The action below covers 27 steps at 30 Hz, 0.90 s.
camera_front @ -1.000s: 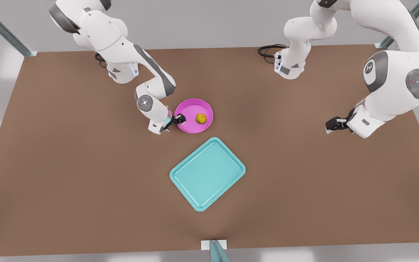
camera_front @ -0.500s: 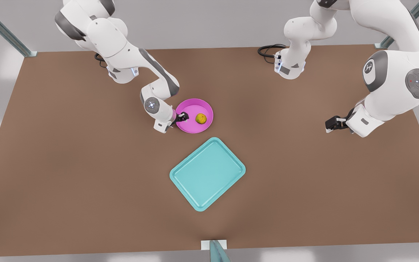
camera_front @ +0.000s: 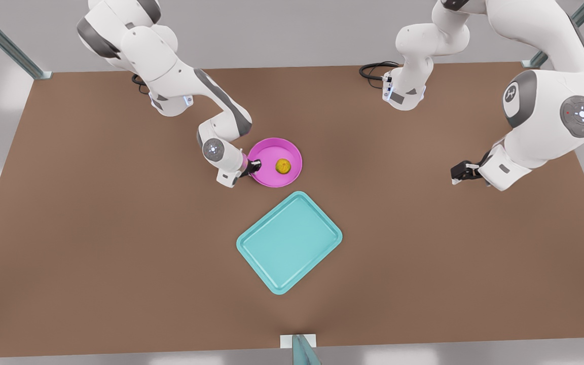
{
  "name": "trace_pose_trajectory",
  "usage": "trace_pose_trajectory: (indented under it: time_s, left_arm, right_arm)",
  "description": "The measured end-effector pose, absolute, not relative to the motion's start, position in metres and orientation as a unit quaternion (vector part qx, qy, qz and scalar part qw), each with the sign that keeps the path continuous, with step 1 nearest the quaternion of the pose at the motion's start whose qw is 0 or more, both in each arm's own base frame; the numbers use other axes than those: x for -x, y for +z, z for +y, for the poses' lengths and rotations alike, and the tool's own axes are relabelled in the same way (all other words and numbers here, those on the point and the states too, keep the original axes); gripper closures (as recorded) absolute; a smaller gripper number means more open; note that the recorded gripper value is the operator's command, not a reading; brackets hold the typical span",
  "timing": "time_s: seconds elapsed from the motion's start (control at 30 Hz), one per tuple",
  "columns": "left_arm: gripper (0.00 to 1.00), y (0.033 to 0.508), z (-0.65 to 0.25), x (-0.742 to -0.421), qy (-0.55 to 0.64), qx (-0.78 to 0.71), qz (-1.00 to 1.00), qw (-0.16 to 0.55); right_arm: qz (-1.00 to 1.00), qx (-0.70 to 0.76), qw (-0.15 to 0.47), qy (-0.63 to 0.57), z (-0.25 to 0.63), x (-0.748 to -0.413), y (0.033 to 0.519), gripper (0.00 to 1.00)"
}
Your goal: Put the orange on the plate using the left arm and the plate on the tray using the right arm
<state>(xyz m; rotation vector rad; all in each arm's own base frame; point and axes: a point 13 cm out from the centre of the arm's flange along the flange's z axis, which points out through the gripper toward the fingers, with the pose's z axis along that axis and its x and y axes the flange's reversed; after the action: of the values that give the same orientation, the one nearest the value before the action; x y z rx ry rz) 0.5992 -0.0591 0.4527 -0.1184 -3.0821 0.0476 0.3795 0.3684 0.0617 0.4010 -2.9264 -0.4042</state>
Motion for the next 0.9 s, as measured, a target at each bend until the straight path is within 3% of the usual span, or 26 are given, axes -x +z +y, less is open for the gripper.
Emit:
trace_pose_trajectory:
  time_s: [0.17,0.33,0.47,0.6,0.73,0.8,0.9]
  left_arm:
    - [0.0,0.453,-0.059,-0.599,0.013,0.039,-0.999,0.028]
    - [0.0,0.452,-0.062,-0.599,0.013,0.042,-0.999,0.029]
    - [0.0,0.451,-0.063,-0.599,0.013,0.042,-0.999,0.029]
    - [0.0,0.451,-0.062,-0.6,0.013,0.042,-0.999,0.029]
    - [0.0,0.452,-0.062,-0.599,0.012,0.041,-0.999,0.028]
    - [0.0,0.452,-0.062,-0.6,0.012,0.041,-0.999,0.028]
    - [0.0,0.452,-0.062,-0.6,0.013,0.041,-0.999,0.028]
  right_arm:
    - [-0.977,-0.147,0.058,-0.141,0.379,-0.388,0.091,0.79]
    - [-0.976,-0.15,0.021,-0.159,0.4,-0.42,0.127,0.79]
    - [-0.975,-0.122,-0.022,-0.186,0.409,-0.485,0.161,0.79]
    - [-0.97,-0.063,-0.064,-0.224,0.403,-0.581,0.184,0.79]
    - [-0.96,-0.011,-0.092,-0.264,0.403,-0.671,0.177,0.79]
    - [-0.956,0.003,-0.097,-0.276,0.407,-0.695,0.162,0.79]
    - [-0.954,0.01,-0.099,-0.282,0.409,-0.704,0.156,0.79]
